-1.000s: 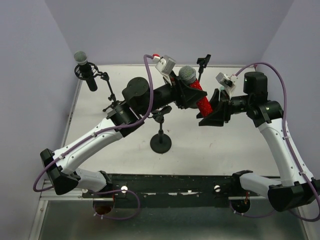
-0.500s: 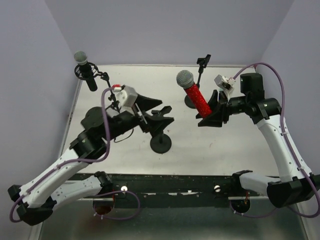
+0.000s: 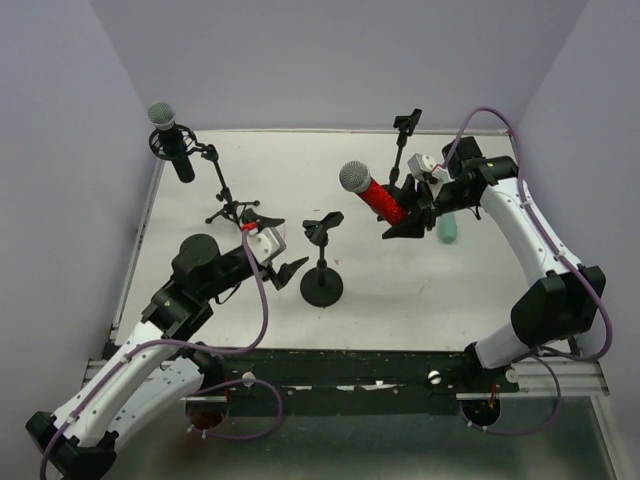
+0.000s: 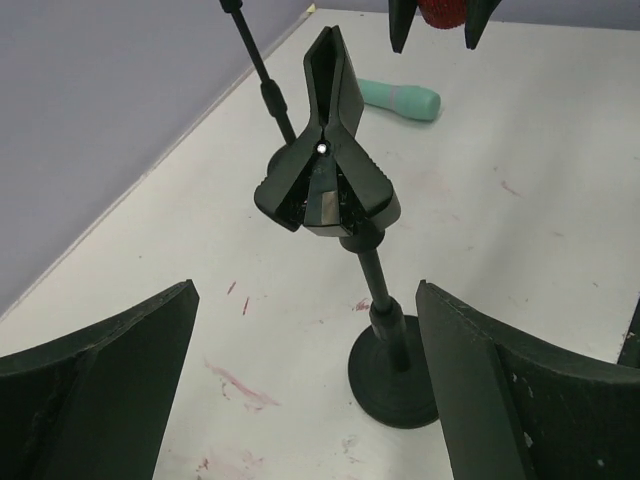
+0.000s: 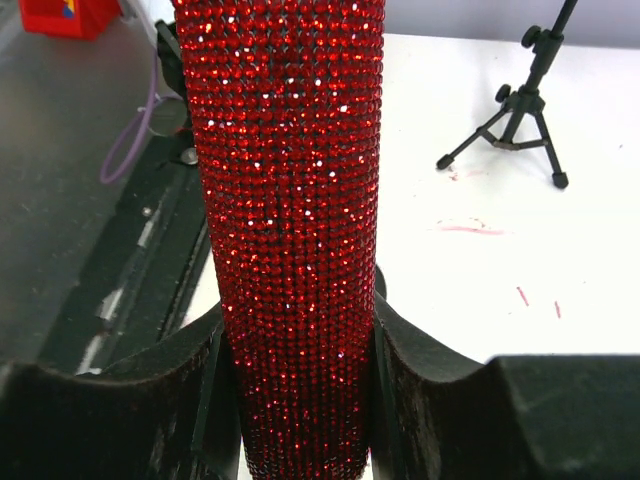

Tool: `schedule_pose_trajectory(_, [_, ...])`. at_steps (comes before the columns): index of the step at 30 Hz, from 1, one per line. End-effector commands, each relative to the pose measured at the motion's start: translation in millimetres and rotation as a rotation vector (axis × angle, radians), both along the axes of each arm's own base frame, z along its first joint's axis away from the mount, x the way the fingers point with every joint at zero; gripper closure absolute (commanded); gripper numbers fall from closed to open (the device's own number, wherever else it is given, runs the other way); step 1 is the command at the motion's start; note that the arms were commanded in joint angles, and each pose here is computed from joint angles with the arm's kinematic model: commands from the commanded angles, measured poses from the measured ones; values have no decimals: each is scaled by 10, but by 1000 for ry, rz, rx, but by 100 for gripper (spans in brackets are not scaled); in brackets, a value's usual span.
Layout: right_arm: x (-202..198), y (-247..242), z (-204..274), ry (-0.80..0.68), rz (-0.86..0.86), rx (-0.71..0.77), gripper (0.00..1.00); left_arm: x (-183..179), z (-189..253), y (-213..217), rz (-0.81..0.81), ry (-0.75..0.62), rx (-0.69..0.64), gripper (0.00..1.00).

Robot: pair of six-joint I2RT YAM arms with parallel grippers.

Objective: Attach the microphones to the stand

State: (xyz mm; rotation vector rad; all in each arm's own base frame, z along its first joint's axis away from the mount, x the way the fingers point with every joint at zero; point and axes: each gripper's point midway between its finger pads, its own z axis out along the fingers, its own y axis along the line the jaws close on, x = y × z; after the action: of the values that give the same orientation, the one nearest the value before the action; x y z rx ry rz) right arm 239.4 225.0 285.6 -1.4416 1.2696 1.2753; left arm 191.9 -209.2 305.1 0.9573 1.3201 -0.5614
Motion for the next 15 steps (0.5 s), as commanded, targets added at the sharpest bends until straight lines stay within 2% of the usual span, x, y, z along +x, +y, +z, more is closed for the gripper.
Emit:
schedule_pose_trajectory(1, [-59, 86, -21, -77, 79, 47, 100, 80, 214, -166, -104, -135, -62, 3])
schedule_pose_trajectory(10, [-5, 180, -128, -37, 104, 48, 100, 126, 133, -408, -201, -87, -110, 5])
schedule_pose_trajectory(15, [50, 194, -147, -25, 102, 42, 100, 166, 48, -442, -202, -60, -109, 11])
